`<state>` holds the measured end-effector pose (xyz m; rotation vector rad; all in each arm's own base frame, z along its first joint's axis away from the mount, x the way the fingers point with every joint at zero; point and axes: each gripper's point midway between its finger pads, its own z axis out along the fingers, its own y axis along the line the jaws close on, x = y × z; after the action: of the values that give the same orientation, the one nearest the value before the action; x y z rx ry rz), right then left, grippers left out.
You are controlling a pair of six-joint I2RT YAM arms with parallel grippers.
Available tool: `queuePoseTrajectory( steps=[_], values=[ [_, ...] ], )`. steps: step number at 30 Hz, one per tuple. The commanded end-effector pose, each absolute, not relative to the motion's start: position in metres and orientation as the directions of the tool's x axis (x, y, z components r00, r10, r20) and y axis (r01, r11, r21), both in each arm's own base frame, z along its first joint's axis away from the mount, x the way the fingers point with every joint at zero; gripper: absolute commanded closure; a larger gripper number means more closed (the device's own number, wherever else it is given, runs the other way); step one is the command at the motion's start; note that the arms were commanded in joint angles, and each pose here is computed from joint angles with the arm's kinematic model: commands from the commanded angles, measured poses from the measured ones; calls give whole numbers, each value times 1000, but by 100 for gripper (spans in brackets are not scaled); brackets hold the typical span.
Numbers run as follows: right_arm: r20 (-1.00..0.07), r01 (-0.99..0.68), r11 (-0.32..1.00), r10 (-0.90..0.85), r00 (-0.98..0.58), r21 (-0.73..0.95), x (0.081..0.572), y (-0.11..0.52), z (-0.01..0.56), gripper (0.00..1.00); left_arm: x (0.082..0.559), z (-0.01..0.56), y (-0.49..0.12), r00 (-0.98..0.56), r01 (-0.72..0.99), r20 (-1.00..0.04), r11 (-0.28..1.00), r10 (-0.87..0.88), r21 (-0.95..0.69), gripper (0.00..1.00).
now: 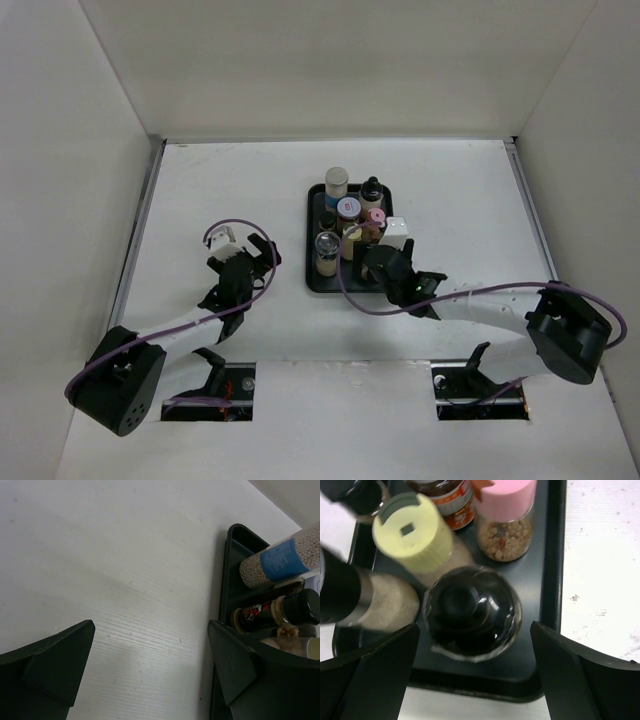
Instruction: Organize the condiment bottles
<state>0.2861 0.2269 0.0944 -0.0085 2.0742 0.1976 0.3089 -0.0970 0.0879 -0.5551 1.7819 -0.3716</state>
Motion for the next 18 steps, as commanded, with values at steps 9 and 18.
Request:
queuePoseTrajectory(
  steps=[9,18],
  values=[
    [-917,-29,936,336,-215,350,276,160,197,0,315,108,-81,-159,-232,-832,839,-532,-493,0],
    [-887,264,854,461,15,449,345,60,219,0,313,129,-76,-101,-217,-826,823,-554,-525,0]
  ],
)
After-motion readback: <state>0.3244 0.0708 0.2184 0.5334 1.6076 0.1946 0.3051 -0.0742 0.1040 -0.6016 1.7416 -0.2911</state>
